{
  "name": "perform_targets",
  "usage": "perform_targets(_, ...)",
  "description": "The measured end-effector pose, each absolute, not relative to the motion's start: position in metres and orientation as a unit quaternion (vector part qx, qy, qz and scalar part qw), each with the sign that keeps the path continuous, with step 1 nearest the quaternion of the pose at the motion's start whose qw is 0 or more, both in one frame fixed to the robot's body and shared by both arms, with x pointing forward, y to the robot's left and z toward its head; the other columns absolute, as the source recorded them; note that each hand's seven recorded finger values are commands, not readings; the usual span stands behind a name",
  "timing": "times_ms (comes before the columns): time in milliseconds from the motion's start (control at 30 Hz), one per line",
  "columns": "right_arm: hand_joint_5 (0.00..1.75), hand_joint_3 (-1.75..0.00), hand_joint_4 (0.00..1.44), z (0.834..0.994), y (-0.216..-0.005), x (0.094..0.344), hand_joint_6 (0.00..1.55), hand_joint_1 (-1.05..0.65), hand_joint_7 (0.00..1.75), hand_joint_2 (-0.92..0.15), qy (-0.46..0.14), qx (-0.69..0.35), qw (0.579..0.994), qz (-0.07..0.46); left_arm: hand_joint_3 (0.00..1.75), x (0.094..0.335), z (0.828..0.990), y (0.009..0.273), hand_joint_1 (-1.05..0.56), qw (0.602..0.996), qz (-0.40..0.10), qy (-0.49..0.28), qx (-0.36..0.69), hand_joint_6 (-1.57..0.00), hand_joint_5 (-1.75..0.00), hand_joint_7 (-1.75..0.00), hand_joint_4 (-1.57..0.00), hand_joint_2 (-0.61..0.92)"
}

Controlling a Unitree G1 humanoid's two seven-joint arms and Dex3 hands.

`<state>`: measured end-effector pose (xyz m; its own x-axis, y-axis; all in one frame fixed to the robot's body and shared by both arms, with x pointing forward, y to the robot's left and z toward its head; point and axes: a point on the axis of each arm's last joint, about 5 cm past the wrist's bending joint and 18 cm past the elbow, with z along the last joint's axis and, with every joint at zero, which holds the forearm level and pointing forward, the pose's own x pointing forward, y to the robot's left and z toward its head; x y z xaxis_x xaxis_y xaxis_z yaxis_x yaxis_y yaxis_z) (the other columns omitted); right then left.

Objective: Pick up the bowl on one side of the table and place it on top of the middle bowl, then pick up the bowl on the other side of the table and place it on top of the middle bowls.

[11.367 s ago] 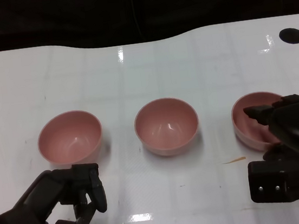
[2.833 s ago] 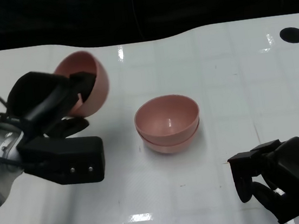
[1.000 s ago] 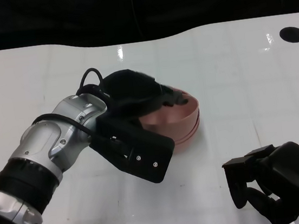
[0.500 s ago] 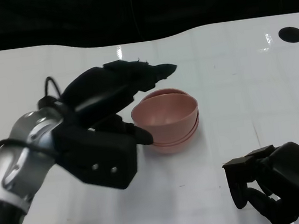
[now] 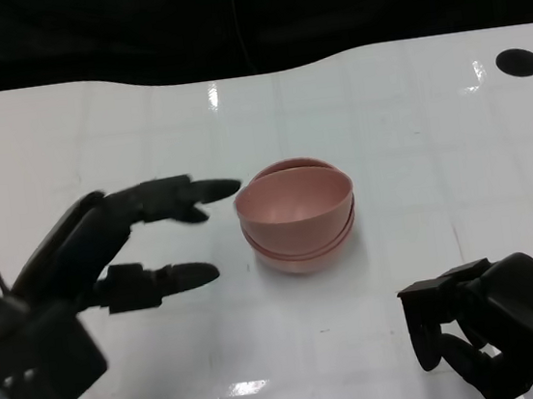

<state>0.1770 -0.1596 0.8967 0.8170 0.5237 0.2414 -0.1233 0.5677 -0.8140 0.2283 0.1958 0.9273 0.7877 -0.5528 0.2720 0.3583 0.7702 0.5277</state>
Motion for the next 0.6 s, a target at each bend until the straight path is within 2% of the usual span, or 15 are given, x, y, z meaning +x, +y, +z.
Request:
perform_targets(100, 1.75, -1.54, 0.99, 0.897, -0.159, 0.177, 0.83, -0.09, 1.61, -0.18, -0.235, -0.425, 0.853, 0.19, 0.25, 0.216, 0.918, 0.204, -0.35, 0.929, -0.241, -0.189, 0.209, -0.81, -1.16, -0.25, -0.58, 0.92)
perform_targets(167, 1.75, -1.54, 0.99, 0.897, -0.159, 0.177, 0.83, -0.08, 1.61, -0.18, -0.234, -0.425, 0.854, 0.19, 0.27, 0.207, 0.917, 0.207, -0.32, 0.937, -0.233, -0.179, 0.187, -0.77, -1.25, -0.54, -0.62, 0.92)
perform_targets(200, 1.75, -1.54, 0.99, 0.897, -0.159, 0.177, 0.83, -0.08, 1.61, -0.18, -0.234, -0.425, 0.854, 0.19, 0.27, 0.203, 0.916, 0.209, -0.31, 0.941, -0.232, -0.173, 0.175, -0.76, -1.27, -0.61, -0.62, 0.92)
perform_targets(233, 1.75, -1.54, 0.99, 0.897, -0.159, 0.177, 0.83, -0.08, 1.61, -0.18, -0.234, -0.425, 0.854, 0.19, 0.33, 0.199, 0.914, 0.211, -0.28, 0.945, -0.232, -0.165, 0.163, -0.76, -1.31, -0.79, -0.66, 0.88)
perform_targets(300, 1.75, -1.54, 0.99, 0.897, -0.159, 0.177, 0.84, -0.08, 1.61, -0.17, -0.234, -0.425, 0.853, 0.19, 0.71, 0.19, 0.912, 0.213, -0.24, 0.949, -0.233, -0.15, 0.148, -0.77, -1.35, -0.98, -0.7, 0.68)
perform_targets(333, 1.75, -1.54, 0.99, 0.897, -0.159, 0.177, 0.84, -0.08, 1.61, -0.17, -0.234, -0.425, 0.853, 0.19, 0.81, 0.187, 0.911, 0.214, -0.22, 0.951, -0.236, -0.143, 0.141, -0.79, -1.38, -1.02, -0.73, 0.64)
perform_targets(467, 1.75, -1.54, 0.98, 0.897, -0.159, 0.177, 0.84, -0.08, 1.61, -0.18, -0.233, -0.426, 0.853, 0.19, 1.05, 0.173, 0.905, 0.215, -0.13, 0.958, -0.241, -0.107, 0.111, -0.86, -1.55, -1.24, -0.85, 0.57)
perform_targets(533, 1.75, -1.54, 0.98, 0.897, -0.159, 0.177, 0.83, -0.08, 1.61, -0.18, -0.233, -0.426, 0.854, 0.19, 1.22, 0.168, 0.903, 0.215, -0.14, 0.96, -0.24, -0.091, 0.11, -0.82, -1.69, -1.39, -0.86, 0.5)
perform_targets(600, 1.75, -1.54, 0.98, 0.897, -0.159, 0.177, 0.83, -0.08, 1.6, -0.18, -0.23, -0.426, 0.854, 0.191, 1.3, 0.167, 0.904, 0.213, -0.14, 0.96, -0.237, -0.082, 0.122, -0.79, -1.73, -1.47, -0.86, 0.47)
